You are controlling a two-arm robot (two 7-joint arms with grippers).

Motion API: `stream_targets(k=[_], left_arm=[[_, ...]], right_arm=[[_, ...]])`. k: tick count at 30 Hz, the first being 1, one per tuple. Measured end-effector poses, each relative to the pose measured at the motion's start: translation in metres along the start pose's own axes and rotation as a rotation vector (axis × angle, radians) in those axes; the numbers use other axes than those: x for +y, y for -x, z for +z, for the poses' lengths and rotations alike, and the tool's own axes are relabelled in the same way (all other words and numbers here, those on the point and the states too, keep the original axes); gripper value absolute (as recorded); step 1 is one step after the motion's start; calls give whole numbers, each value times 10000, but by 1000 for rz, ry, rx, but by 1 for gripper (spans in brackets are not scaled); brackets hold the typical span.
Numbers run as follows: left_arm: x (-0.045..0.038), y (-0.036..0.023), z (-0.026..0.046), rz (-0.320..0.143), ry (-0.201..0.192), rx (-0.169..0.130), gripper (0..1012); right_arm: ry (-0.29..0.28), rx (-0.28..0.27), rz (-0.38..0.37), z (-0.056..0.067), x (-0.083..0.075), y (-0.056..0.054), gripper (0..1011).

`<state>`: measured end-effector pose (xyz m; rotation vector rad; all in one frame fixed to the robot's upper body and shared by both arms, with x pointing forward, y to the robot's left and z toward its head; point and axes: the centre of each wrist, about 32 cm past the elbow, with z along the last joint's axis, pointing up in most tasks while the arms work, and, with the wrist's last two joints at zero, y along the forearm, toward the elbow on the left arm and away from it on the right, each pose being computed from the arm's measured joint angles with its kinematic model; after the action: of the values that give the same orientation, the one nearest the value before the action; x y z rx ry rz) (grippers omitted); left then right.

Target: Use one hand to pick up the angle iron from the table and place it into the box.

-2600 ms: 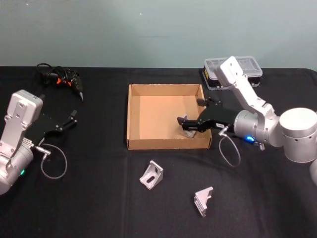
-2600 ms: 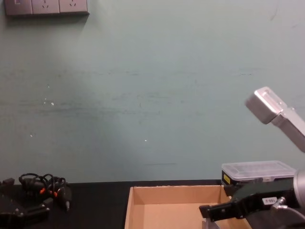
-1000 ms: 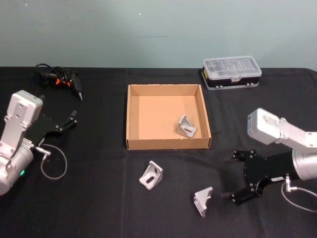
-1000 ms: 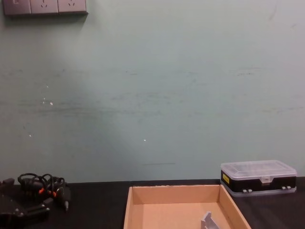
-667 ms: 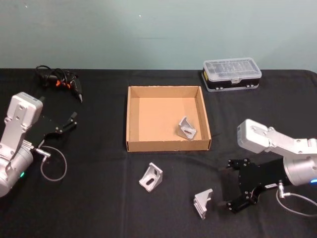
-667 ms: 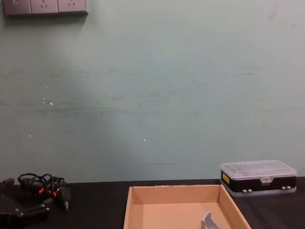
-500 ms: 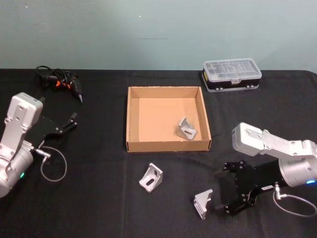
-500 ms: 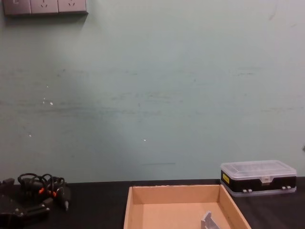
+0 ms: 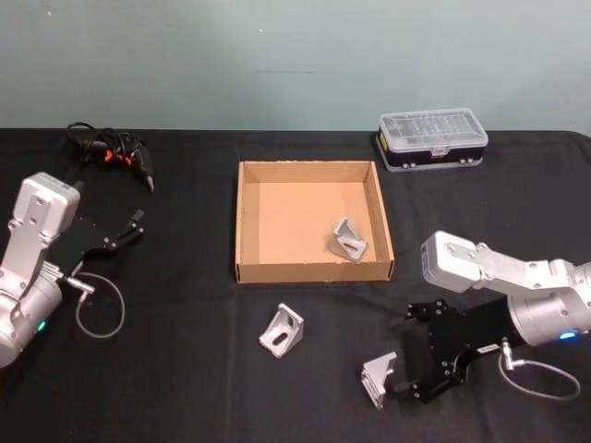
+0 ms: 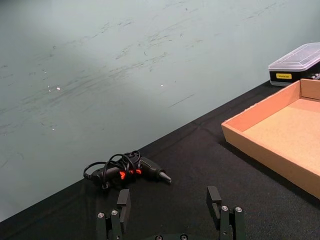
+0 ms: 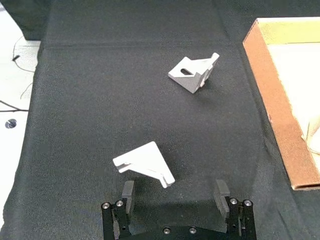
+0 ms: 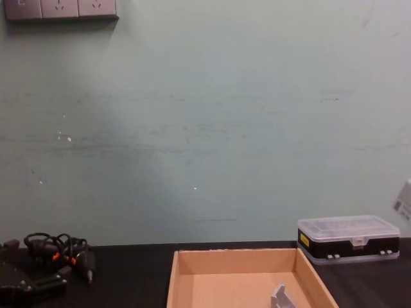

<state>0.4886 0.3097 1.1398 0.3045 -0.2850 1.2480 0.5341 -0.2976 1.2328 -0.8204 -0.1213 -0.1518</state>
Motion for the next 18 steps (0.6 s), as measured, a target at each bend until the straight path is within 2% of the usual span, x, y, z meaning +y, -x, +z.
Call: stream_targets(k=[18], left_arm=[[0, 0, 0, 0, 0, 0, 1000]], right_arm=[[-13, -43, 31, 50, 96, -50, 1000]])
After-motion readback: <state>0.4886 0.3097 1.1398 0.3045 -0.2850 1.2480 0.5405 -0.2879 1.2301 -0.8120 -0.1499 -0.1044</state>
